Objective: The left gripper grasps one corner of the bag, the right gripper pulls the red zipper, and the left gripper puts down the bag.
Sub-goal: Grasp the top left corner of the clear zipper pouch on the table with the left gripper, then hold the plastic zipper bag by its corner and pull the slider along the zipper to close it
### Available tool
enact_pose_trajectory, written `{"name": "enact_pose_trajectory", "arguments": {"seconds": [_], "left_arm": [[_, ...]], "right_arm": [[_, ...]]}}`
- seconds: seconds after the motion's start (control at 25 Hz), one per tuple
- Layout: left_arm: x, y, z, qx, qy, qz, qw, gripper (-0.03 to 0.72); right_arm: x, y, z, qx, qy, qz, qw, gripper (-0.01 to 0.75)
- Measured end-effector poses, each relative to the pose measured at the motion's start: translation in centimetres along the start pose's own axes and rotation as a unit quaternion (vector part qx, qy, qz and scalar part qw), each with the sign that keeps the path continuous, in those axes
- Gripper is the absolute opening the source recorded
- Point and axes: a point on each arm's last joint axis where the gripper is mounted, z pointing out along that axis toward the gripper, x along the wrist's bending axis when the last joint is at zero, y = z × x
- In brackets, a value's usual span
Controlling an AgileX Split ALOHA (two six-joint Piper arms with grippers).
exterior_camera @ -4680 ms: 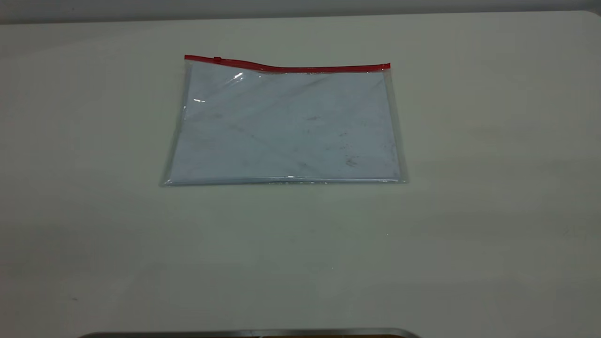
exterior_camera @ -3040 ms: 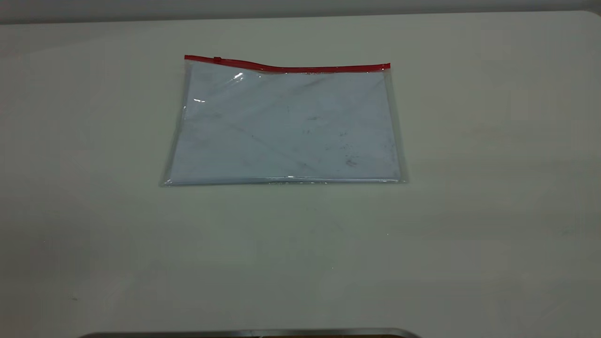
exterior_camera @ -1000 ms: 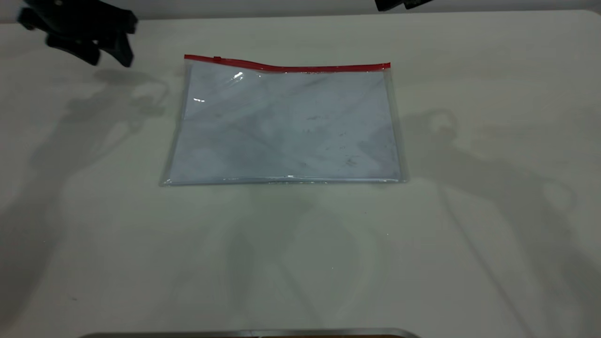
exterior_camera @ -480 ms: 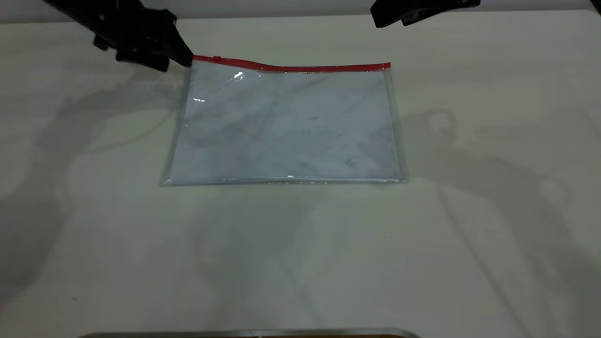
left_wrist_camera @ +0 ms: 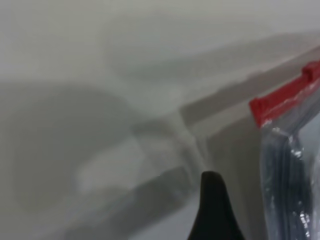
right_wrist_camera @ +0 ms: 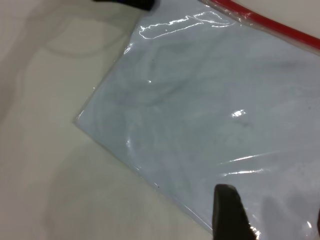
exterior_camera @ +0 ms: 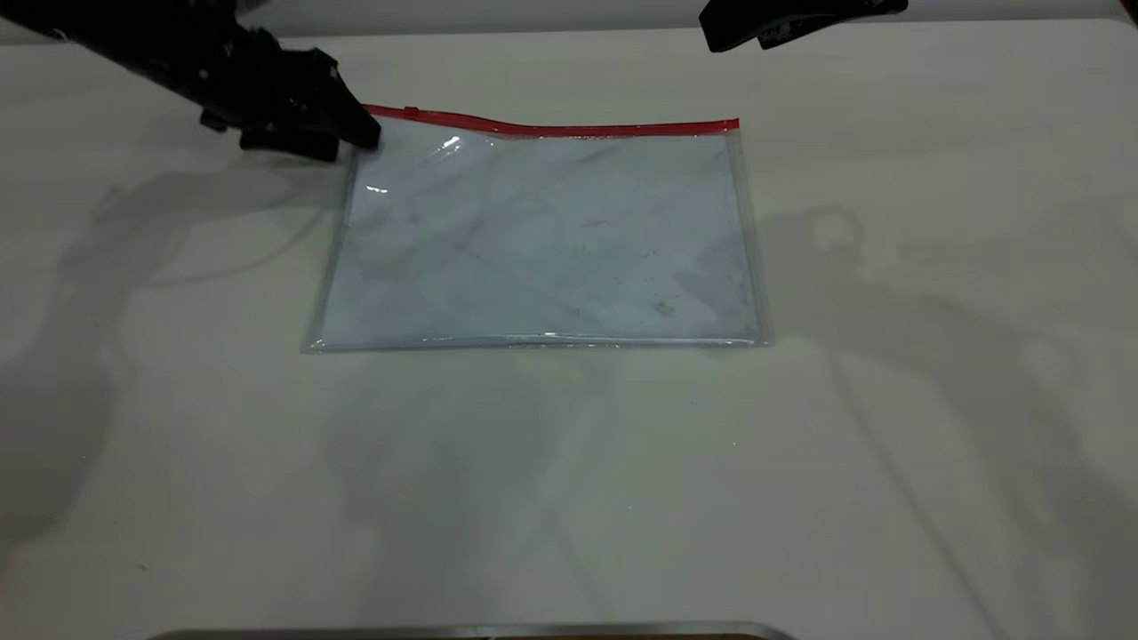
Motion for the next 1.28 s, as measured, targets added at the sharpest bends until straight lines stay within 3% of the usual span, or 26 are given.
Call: {"name": "enact_pose_trajectory", "arguments": {"seconds": [0.36,0.48,0.6,0.76,0.84,1.08,1.2,1.28], "left_arm": [[-0.1,-0.9,1.7,-0.028,-0.067,-0.023,0.997,0.586],[-0.1,-1.0,1.8,-0.028,-0.072,-0.01,0.997,0.546],[-0.1,-1.2,1.9,-0.025,-0.076,-0.007,0.997,0.421],[-0.2,-1.1,1.9,-0.023,-0.081,-0.004,0.996,0.142],[-0.4,-1.1,1.8,-0.022,-0.088,0.009,0.996,0.057],[-2.0,0.9,-0.4,-0.046,-0.097,0.148,0.983,0.053],[-2.9,1.6,-1.4,-0.057,-0.108,0.221,0.967,0.053],[-3.4,1.4,-1.7,-0.056,-0.135,0.282,0.948,0.053]], "right_arm": [[0.0,0.0,0.0,0.0,0.003,0.0,1.0,0.452],[0.0,0.0,0.0,0.0,0.003,0.001,1.0,0.452],[0.1,0.1,0.0,-0.001,0.005,0.002,1.0,0.451],[0.2,1.3,0.3,-0.011,0.025,-0.019,0.999,0.451],[-0.1,2.3,0.9,-0.018,0.029,-0.035,0.999,0.451],[-2.5,4.6,4.9,-0.03,0.062,-0.106,0.992,0.451],[-3.4,5.3,7.5,-0.039,0.094,-0.125,0.987,0.451],[-3.8,5.5,9.1,-0.046,0.122,-0.127,0.983,0.451]]}}
